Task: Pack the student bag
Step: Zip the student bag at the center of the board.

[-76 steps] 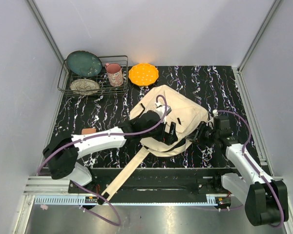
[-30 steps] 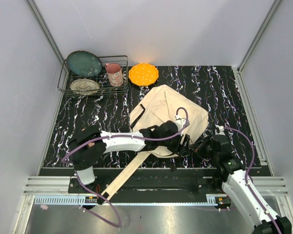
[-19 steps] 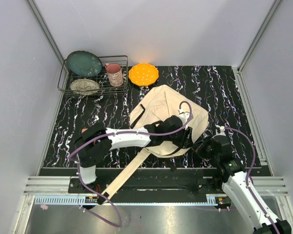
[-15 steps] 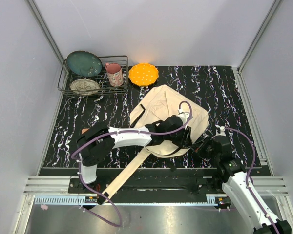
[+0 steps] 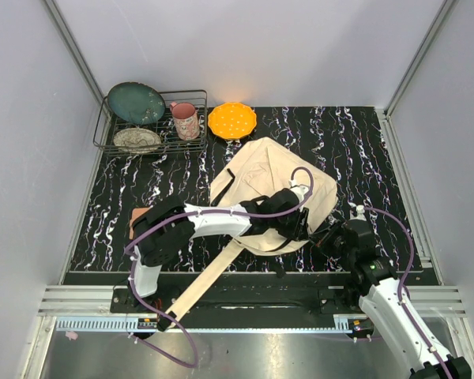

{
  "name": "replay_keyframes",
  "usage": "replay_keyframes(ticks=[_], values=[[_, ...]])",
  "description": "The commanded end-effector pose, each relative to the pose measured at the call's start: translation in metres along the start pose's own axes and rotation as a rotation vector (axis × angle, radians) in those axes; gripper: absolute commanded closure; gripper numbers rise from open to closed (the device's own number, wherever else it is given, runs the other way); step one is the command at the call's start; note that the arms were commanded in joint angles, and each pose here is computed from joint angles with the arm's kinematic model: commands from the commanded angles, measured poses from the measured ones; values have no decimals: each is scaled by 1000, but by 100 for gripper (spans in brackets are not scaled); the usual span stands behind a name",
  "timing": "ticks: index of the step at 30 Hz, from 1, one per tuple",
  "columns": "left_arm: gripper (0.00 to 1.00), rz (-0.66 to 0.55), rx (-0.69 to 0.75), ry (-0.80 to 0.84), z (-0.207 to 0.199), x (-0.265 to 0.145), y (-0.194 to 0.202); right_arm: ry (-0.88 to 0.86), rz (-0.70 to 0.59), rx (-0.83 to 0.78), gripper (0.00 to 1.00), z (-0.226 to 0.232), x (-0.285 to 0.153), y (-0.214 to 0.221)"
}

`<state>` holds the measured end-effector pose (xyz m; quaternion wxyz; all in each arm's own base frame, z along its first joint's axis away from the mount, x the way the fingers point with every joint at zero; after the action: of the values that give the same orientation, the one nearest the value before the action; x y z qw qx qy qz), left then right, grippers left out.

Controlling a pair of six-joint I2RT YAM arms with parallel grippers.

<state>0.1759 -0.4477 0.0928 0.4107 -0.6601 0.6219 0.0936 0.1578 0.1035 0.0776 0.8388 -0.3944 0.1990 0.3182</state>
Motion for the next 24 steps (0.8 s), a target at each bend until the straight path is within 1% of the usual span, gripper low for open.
replay_keyframes(ticks=[1,4,5,8,11,12,13,16,18,22,23,24], values=[[67,-70,-10,23,-12,5,-20,-6,-2,-12,100,3,-3,-1],[71,-82,-23,14,-8,6,-24,-12,-2,-18,100,3,-3,-1],[75,-88,-31,18,-7,6,-27,-13,1,-17,100,3,-3,-1],[77,-90,-44,23,-4,7,-29,-14,2,-18,100,3,-3,0],[77,-87,-50,39,-4,9,-31,-20,-2,-21,100,4,-3,-1],[73,-83,-55,48,-5,10,-30,-21,-3,-20,100,5,-3,-1],[72,-82,-60,55,-5,11,-30,-24,0,-23,100,5,-3,-1],[72,-73,-62,76,-7,14,-30,-24,-2,-23,100,5,-3,-1],[77,-58,-62,83,-7,17,-27,-25,-3,-22,100,5,-3,-1],[97,-55,-63,79,-5,20,-27,-29,-1,-28,100,5,-3,-1],[100,-54,-65,73,-3,21,-26,-32,-3,-27,100,6,-3,-1],[100,-51,-63,72,-3,21,-26,-30,-4,-28,100,5,-3,-1]])
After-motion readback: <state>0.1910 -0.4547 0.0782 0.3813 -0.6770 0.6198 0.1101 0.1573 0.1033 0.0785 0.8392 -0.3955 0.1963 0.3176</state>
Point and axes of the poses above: each gripper's point midway between its finger pads, its own x axis out along the fingers, its own z axis along the line the jaws close on, y = z × x, the point moved 4 cm from there along -x, back along the fingers, and after that the axes turned 14 degrees about -x, right-handed, at the moved point
